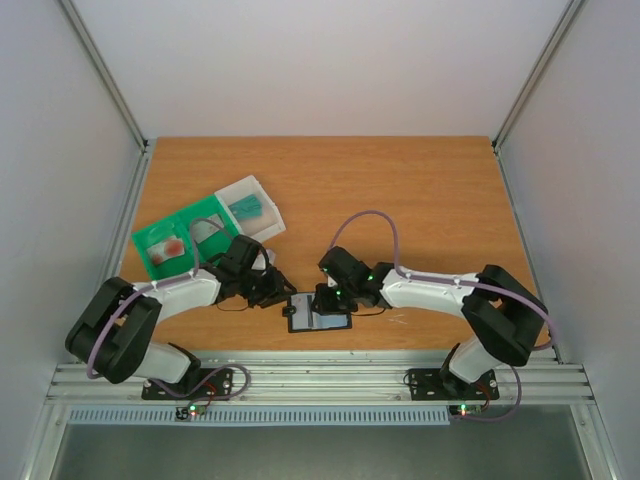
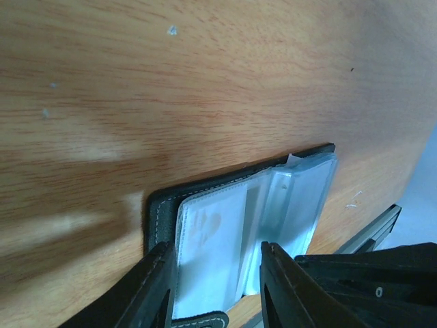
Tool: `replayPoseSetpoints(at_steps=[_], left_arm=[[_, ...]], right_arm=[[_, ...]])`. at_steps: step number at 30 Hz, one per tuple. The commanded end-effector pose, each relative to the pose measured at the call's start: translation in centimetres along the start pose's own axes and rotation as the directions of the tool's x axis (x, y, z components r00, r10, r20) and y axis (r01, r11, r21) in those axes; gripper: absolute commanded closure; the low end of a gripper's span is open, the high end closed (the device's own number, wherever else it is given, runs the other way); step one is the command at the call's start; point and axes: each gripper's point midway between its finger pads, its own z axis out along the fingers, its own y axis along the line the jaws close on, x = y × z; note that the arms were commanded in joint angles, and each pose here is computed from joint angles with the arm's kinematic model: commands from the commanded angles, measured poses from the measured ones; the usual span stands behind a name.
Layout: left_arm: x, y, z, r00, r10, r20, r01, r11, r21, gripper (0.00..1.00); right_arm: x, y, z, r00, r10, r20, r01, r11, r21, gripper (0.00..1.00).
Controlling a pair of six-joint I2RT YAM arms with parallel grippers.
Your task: Take the credit cards out of the card holder
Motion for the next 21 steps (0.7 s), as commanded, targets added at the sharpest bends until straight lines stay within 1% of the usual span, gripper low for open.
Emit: replayPoseSetpoints(at_steps=[1,6,12,21], left_arm=[[0.1,-0.1,0.4,1.0,0.012,-0.002,-0.012,1.0,0.022,0.65],[0.1,0.0,0.5,1.0,0.013,-0.005,-0.013,1.0,0.021,0.65],[0.2,0.0,0.6,1.0,0.011,-0.009,-0.011,1.0,0.023,0.65],[0.1,-0.9,0.2,1.0,0.017,-0.003,-0.017,0.998,0.054,0.65]], right_arm=[[-1.0,1.1,0.9,1.0,-0.001,0.014,0.002,1.0,-0.018,0.81],[-0.7,0.0,2.1,1.0,0.014,-0.01,-0.013,1.0,0.025,0.82],[0.0,-3.6,2.4,1.0,0.027,-0.013,-0.024,0.984,0.179,0.89],[0.7,-5.3,2.9,0.999,0.035,-0.021,-0.03,0.973,0.229,0.99]])
